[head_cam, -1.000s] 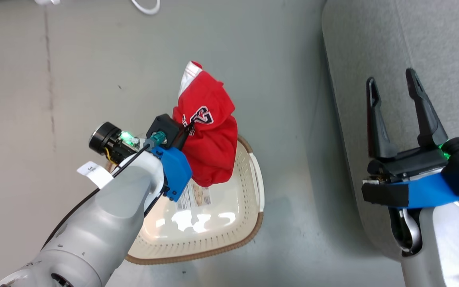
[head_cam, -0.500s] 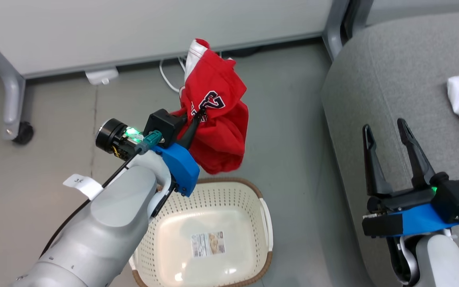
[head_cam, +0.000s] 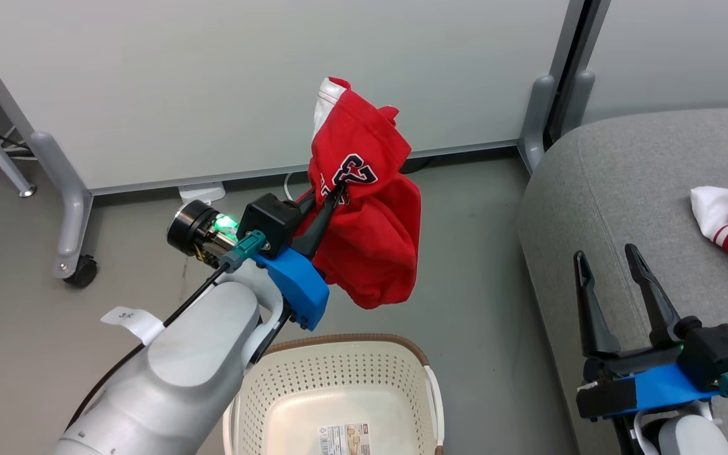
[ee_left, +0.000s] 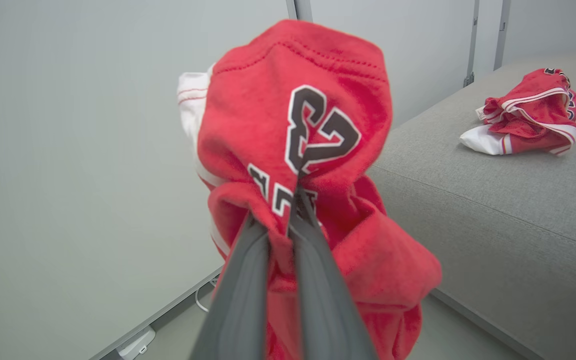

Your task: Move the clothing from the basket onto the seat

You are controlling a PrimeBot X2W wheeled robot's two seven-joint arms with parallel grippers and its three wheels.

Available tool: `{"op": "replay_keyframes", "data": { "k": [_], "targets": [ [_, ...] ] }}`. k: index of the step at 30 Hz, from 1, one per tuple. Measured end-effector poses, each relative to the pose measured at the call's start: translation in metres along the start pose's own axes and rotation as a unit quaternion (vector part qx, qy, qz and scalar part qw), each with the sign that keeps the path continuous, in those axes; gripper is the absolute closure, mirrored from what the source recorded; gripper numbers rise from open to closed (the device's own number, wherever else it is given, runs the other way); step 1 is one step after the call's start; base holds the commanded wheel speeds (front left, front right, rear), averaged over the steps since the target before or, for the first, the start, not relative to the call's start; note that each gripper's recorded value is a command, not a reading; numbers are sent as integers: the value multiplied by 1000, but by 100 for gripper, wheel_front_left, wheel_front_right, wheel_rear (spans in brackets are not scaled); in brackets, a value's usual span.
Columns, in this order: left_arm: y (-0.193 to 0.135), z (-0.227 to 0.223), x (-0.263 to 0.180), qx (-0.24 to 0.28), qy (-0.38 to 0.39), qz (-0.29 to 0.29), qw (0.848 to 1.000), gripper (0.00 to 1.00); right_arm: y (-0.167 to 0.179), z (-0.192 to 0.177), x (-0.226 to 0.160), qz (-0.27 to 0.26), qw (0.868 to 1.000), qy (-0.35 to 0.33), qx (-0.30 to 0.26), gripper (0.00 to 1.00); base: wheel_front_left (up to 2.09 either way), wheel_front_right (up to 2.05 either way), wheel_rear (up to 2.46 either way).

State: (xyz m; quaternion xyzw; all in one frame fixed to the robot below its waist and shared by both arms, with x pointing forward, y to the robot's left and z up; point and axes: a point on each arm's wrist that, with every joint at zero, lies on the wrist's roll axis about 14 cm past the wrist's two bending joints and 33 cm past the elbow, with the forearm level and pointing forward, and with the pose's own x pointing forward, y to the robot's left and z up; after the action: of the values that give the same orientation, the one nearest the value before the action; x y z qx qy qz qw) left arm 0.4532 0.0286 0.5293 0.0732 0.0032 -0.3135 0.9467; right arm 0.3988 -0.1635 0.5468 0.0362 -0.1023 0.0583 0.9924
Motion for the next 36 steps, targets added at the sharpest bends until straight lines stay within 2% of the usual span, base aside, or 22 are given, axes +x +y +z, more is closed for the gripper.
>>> {"op": "replay_keyframes", "data": {
  "k": [23,29,36],
  "targets": [
    [-3,22,-22,10,-25,10,1000,100,28,11,-4,36,999,-15,19,0,0,0,0],
    [-3,21,-21,7,-23,8,1000,100,65,16,8,93,995,-24,26,0,0,0,0],
    [-1,17,-18,5,-20,7,1000,100,124,18,26,190,981,-27,20,0,0,0,0]
  ]
}}
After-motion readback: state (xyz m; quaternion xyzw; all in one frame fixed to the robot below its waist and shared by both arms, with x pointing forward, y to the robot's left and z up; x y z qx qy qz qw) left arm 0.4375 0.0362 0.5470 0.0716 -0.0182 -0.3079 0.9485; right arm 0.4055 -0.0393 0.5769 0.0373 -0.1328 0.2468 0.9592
